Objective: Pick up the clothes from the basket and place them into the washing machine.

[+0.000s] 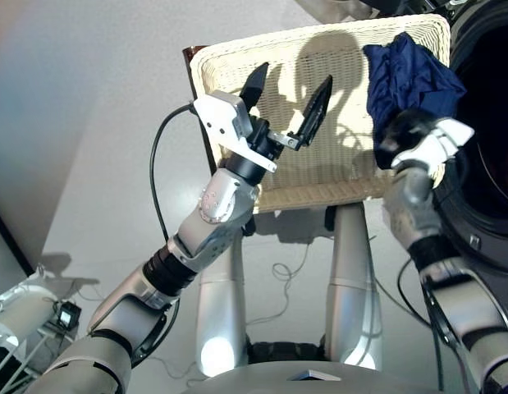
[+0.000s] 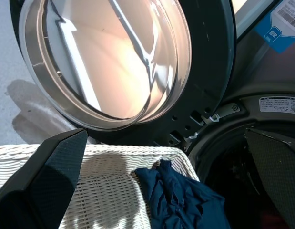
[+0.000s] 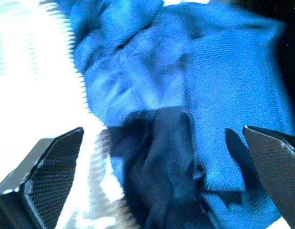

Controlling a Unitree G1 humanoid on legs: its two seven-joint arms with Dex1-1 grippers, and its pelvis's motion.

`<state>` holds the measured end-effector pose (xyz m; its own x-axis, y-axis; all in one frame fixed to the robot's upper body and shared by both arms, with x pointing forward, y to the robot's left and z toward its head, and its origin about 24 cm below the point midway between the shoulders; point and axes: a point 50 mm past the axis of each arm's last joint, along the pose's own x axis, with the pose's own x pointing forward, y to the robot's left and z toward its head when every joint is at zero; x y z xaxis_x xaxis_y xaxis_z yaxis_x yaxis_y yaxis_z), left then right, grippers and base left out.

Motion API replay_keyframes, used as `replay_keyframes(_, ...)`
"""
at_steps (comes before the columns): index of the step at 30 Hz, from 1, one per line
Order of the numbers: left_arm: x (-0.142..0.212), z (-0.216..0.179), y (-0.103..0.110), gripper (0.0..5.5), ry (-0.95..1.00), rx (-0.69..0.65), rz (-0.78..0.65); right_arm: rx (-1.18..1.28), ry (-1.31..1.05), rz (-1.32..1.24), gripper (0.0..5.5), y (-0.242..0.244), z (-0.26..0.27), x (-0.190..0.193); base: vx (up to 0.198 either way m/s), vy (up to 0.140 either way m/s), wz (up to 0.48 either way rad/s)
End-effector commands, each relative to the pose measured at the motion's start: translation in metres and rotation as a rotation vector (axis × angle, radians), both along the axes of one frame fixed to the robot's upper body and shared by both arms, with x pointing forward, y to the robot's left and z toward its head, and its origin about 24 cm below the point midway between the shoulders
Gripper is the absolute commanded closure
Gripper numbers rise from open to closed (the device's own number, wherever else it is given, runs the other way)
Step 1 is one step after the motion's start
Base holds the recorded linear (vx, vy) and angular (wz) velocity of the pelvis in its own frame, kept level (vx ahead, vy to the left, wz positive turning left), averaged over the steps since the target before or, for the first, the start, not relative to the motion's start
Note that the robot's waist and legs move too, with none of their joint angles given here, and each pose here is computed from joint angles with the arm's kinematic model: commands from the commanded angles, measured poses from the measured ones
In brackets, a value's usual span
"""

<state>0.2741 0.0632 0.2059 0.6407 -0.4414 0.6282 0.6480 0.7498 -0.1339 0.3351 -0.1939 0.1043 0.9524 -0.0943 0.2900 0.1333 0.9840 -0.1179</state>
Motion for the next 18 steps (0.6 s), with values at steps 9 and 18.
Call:
replay_keyframes(9,-0.019,0.013,0.009,0.0,-0.13,-0.053,0.003,-0.214,-0.147,0.213,0.0,0.052,0.04,0.006,0.0,0.0,0.0)
replay_keyframes(18,-0.021,0.015,0.006,0.0,-0.114,-0.088,-0.034,-0.387,-0.057,-0.077,0.0,0.01,0.054,0.046,0.0,0.0,0.0)
